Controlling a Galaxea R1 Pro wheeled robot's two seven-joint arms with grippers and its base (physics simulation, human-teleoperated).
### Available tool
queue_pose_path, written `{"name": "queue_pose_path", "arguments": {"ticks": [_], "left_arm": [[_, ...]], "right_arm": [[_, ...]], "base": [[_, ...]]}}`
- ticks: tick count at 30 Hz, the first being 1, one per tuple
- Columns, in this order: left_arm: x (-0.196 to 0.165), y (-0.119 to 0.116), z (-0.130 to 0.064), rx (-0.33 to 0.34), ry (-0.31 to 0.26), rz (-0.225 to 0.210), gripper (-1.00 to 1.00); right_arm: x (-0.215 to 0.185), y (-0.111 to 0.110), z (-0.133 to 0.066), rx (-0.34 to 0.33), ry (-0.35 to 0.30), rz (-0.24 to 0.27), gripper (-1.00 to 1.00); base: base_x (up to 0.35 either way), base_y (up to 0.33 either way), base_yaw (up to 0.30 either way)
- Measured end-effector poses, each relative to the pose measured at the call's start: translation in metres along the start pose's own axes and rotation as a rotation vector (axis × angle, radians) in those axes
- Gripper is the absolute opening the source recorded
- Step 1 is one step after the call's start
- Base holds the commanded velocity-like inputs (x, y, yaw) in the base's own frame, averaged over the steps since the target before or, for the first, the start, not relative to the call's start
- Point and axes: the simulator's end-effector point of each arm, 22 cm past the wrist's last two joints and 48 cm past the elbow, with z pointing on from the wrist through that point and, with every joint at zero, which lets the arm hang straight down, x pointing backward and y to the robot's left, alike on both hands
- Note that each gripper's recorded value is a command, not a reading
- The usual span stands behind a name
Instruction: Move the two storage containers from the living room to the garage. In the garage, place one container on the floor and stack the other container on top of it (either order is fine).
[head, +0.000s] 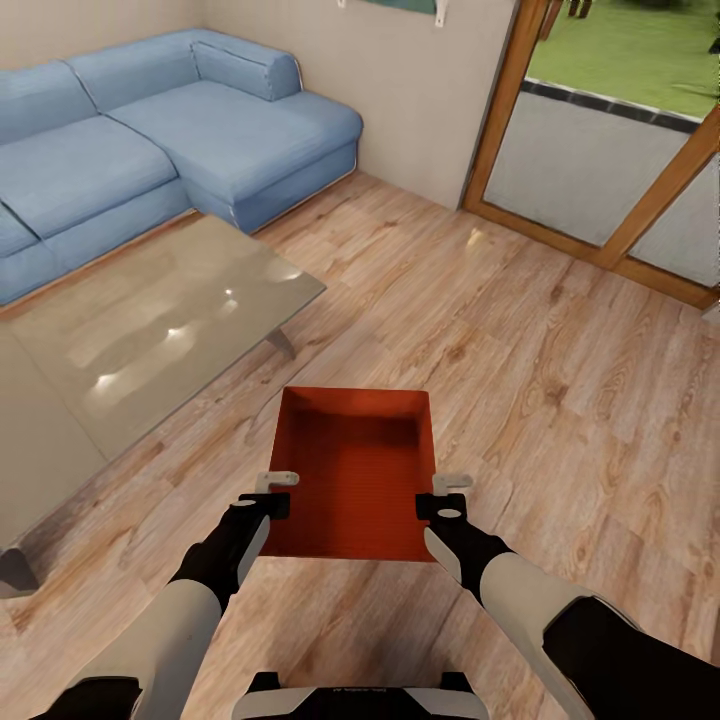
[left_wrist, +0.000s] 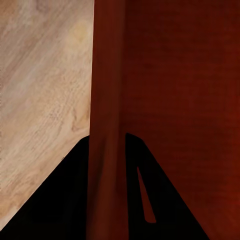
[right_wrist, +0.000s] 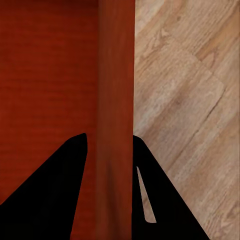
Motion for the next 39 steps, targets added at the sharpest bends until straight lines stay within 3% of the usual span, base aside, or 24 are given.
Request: {"name": "queue_pose_path", "arguments": {"ticks": [39], "left_arm": [[-0.036,0.003,-0.065,0.000,-0.060,-0.003,-1.00]], "right_arm": [[-0.042,-0.011,-0.060,0.002,-0.060,0.009,-1.00]], "base": [[0.000,0.000,0.000]]}}
